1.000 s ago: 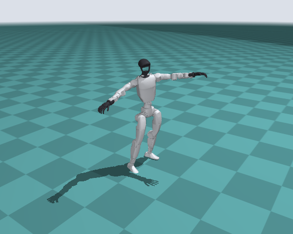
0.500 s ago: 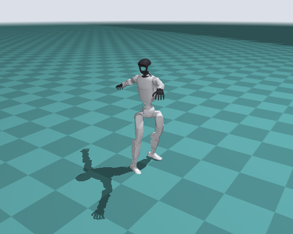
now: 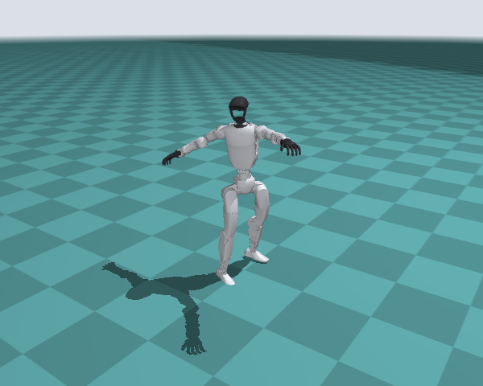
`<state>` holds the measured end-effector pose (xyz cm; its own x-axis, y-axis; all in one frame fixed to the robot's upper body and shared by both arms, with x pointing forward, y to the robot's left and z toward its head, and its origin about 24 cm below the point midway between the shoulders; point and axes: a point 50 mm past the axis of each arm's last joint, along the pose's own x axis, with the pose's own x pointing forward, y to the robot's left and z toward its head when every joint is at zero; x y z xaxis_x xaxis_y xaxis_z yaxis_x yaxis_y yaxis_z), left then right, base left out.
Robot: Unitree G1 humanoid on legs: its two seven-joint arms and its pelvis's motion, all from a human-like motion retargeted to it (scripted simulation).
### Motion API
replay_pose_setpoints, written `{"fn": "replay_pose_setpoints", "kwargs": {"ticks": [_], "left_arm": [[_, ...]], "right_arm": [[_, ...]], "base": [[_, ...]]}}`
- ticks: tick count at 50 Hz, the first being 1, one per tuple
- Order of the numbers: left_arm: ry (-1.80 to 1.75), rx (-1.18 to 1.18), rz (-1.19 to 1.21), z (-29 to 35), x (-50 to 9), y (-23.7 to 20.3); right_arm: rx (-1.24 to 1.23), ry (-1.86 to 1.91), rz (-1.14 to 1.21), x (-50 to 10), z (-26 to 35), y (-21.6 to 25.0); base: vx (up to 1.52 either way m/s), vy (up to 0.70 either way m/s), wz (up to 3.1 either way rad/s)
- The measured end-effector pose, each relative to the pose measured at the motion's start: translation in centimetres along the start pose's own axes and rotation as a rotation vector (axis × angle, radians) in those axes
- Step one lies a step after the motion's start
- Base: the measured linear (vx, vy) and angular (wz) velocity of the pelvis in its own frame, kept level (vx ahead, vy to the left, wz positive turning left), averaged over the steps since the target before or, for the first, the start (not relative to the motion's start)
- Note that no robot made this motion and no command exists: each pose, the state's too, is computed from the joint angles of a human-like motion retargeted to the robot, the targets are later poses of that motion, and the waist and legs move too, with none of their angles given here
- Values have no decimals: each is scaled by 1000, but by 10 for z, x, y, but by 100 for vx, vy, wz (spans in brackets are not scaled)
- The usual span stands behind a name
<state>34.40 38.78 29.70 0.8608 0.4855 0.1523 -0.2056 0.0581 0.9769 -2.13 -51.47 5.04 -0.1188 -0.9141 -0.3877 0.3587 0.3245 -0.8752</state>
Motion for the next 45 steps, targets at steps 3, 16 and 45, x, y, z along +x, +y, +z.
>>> {"fn": "replay_pose_setpoints", "kwargs": {"ticks": [3,16,45], "left_arm": [[46,17,1,-18,-3,2],[236,37,13,-95,-24,5],[775,-70,-47,-264,-147,-53]], "right_arm": [[-14,-33,-17,0,11,-5],[-103,-202,-66,-4,57,-38],[-475,-1017,-398,-151,311,-39]], "base": [[3,-2,116],[1,0,139],[1,1,89]]}}
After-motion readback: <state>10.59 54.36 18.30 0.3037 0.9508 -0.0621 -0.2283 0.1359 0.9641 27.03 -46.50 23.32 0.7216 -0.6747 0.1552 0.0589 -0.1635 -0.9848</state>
